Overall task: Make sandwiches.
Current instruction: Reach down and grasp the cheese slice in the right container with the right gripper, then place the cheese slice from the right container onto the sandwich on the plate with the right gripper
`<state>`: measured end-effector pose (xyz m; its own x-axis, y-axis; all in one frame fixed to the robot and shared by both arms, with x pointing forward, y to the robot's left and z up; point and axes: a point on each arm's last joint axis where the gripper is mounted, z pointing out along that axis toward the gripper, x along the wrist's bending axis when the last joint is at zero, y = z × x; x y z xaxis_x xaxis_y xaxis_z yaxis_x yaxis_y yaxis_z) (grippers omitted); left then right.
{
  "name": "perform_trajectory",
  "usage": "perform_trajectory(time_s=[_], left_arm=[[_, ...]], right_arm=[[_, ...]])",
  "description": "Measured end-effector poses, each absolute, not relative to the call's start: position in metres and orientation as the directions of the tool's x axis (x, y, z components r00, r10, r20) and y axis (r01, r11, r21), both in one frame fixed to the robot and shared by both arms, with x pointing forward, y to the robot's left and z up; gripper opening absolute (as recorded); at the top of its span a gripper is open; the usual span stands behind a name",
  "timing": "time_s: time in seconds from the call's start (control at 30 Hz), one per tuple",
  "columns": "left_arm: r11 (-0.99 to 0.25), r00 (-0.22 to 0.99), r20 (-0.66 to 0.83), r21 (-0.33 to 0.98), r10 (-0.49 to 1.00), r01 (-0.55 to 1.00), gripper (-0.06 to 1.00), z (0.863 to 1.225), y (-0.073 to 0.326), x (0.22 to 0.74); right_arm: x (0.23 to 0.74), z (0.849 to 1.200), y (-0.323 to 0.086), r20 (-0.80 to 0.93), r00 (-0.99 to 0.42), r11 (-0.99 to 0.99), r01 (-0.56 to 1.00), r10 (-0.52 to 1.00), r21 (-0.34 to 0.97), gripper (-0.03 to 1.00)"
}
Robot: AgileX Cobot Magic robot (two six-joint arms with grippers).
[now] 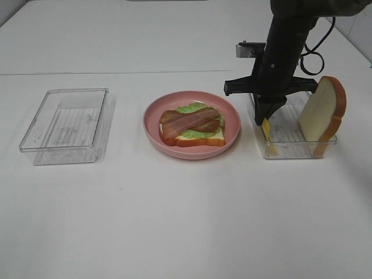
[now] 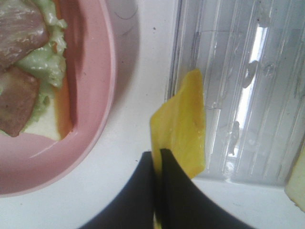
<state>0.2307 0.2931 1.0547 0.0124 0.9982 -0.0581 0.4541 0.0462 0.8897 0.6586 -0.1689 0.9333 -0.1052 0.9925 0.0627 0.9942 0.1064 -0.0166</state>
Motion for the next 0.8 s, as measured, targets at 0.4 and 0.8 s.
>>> perform_trajectory(time_s=[0.4,0.8], left_arm=[[0.046,0.012,-0.058,0.89,0.998,0.454,0.99,1.055,0.293,0.231],[0.046,0.012,-0.058,0.89,0.998,0.454,0.99,1.055,0.293,0.231]], right_arm=[[0.659,0.949,-0.165,0.103,-0.08,0.081,0.997,0.992,-0.012,0.0],[0.651,1.003,-0.158,0.233,-0.071,0.045,0.993,0.97,0.113,0.0]])
